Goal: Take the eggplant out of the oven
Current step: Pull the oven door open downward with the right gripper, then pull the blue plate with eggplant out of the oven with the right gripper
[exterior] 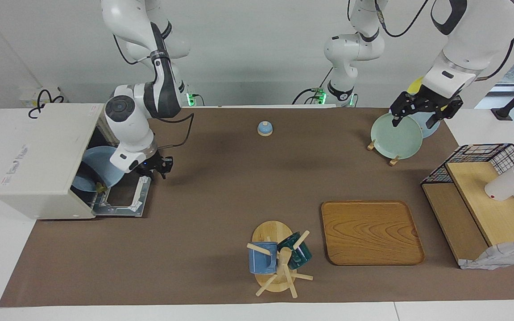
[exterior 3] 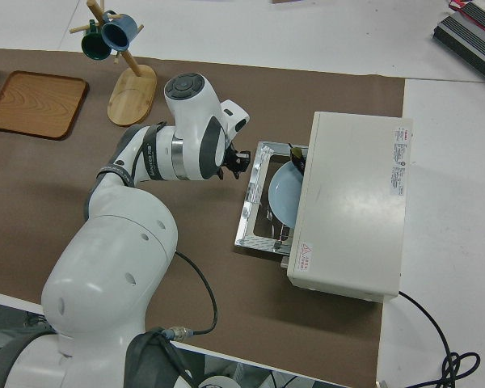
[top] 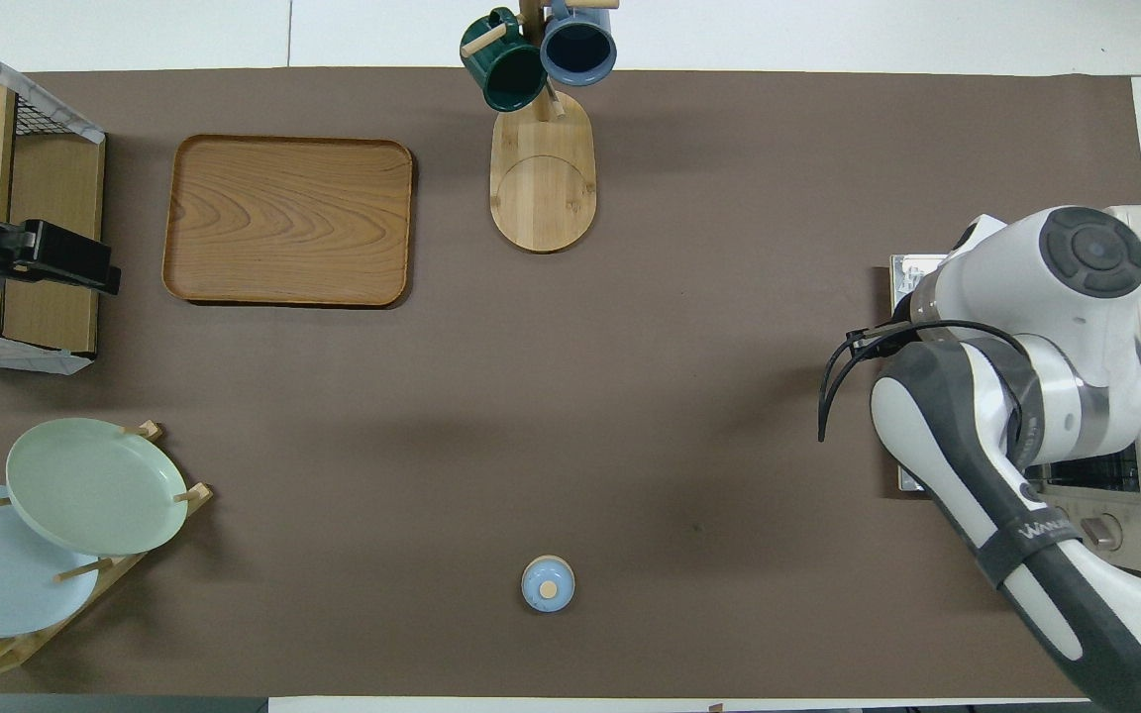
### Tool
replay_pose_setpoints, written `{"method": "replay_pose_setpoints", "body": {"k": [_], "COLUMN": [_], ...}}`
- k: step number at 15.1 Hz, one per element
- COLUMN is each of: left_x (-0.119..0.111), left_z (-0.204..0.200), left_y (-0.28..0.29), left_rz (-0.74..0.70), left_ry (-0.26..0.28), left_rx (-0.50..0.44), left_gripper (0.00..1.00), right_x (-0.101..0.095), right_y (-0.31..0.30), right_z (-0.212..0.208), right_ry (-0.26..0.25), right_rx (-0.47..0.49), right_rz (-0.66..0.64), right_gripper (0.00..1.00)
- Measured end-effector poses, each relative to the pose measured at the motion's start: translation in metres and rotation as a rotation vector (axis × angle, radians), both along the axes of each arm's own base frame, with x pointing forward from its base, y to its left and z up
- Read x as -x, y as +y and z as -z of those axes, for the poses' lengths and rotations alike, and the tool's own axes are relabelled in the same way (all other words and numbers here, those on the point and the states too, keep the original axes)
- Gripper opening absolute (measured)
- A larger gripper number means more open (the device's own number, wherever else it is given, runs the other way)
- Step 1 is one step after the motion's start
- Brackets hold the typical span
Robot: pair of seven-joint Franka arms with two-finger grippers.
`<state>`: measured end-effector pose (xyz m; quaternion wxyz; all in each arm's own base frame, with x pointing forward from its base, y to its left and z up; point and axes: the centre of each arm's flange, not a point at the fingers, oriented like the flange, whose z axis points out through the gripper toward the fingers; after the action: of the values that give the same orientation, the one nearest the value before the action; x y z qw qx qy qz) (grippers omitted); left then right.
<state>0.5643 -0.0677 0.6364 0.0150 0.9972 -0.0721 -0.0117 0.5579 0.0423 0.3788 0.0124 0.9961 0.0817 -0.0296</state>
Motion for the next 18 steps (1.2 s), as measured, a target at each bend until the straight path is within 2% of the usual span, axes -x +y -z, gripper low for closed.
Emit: {"method": "replay_pose_setpoints", "body": {"k": [1,3,5,8,12,15,16,18], "left_x": [0.000,0.000,0.000,0.000,0.001,0.001,0.002,0.003], "left_z": [0.001,0.001,0.001,0.005,0.004,0.004,0.003,0.002], "left_y": [0.000,0.000,0.000,-0.001,-0.002,-0.003,-0.003,-0.003], "left_rz": [0.000,0.000,-0.004,-0.008,-0.007,-0.006,-0.006,-0.006], "left_ry": [0.001,0.002,0.003,0.010,0.009,0.008,0.008,0.005], "left_rx": [0.000,0.000,0.000,-0.002,-0.001,-0.001,-0.001,-0.001], "left_gripper": [1.00,1.00,1.00,1.00,1.00,1.00,1.00,1.00], "right_x": [0.002,0.006,0.010,0.014,0.021,0.028,0.029,0.029], "right_y": [-0.005,-0.028,-0.057,-0.077,-0.089,-0.091,-0.093,-0.093], "right_z": [-0.010,-0.023,-0.022,-0.016,0.003,0.019,0.019,0.018], "right_ry": [0.006,0.012,0.019,0.032,-0.010,-0.018,-0.020,-0.021], "right_rx": [0.009,0.032,0.036,0.030,0.027,0.026,0.025,0.025], "right_rz": [0.004,0.028,0.055,0.030,0.023,0.004,-0.016,-0.050], "right_gripper": [0.56,0.57,0.57,0.57,0.56,0.54,0.47,0.25]}}
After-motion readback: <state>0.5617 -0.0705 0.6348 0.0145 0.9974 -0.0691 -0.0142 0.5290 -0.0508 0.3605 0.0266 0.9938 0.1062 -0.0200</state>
